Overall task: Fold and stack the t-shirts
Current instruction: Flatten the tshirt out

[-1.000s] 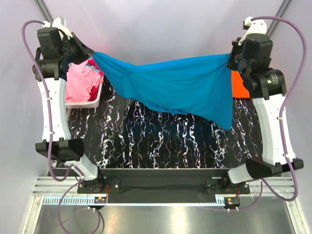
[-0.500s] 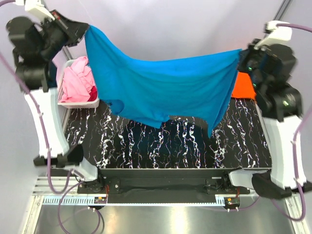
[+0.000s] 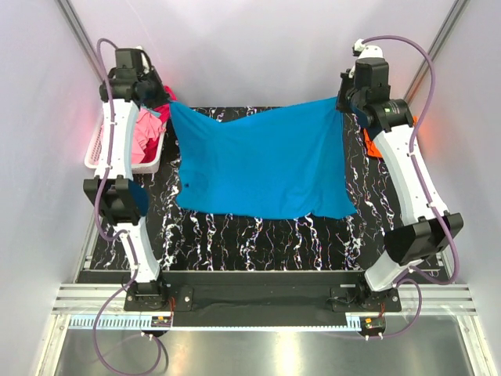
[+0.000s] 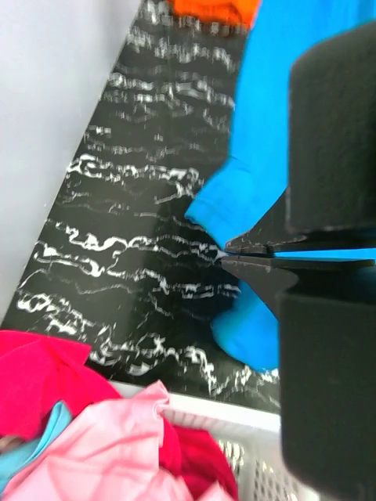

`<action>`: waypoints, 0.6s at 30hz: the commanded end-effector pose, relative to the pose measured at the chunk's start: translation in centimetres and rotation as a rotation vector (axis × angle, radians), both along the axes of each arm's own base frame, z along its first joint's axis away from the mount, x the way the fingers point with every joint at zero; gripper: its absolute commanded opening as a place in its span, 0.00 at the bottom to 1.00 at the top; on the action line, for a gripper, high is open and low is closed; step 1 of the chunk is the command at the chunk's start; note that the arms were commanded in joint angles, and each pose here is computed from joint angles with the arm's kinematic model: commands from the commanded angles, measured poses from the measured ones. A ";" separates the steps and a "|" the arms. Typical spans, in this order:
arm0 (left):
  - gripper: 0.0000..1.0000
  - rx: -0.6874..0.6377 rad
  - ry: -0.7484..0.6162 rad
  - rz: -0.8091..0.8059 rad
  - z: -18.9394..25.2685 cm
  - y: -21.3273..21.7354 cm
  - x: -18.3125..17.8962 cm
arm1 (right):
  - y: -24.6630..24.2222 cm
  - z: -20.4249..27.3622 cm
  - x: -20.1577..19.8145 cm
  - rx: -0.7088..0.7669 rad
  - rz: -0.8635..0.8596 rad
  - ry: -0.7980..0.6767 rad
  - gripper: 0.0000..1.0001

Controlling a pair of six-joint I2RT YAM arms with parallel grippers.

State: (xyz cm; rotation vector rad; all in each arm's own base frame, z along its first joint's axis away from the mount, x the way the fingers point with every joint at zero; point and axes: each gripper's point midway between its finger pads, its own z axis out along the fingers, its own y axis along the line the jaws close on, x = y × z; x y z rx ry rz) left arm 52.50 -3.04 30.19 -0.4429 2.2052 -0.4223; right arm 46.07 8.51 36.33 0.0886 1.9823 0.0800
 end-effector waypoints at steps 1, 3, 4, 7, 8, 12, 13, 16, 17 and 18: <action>0.00 0.199 -0.197 0.070 8.1 0.9 -2.7 | -0.1 5.5 -1.5 0.061 0.014 -0.151 0.00; 0.00 0.268 -0.187 0.104 8.5 1.3 -4.0 | -0.1 4.9 -1.9 0.061 0.016 -0.138 0.00; 0.00 0.288 -0.189 0.100 8.7 0.6 -4.5 | -0.2 5.2 -2.4 0.066 0.015 -0.146 0.00; 0.00 0.374 -0.179 0.143 9.0 0.5 -6.3 | -0.6 4.8 -3.3 0.070 0.000 -0.140 0.00; 0.00 0.388 -0.166 0.160 8.8 0.6 -6.8 | -0.6 4.7 -3.4 0.073 -0.003 -0.141 0.00; 0.00 0.433 -0.092 0.261 7.6 1.8 -9.8 | -1.6 2.8 -3.5 0.060 -0.066 -0.109 0.00; 0.00 0.433 -0.079 0.275 7.3 1.9 -10.4 | -1.9 2.4 -3.4 0.065 -0.087 -0.100 0.00; 0.00 0.436 0.003 0.323 5.1 2.7 -12.5 | -2.3 1.1 -2.9 0.071 -0.129 -0.077 0.00; 0.00 0.431 0.027 0.343 4.7 2.8 -13.1 | -2.2 0.9 -2.9 0.075 -0.128 -0.071 0.00; 0.00 0.461 0.075 0.360 4.0 3.4 -14.3 | -1.9 0.9 -2.9 0.084 -0.117 -0.069 0.00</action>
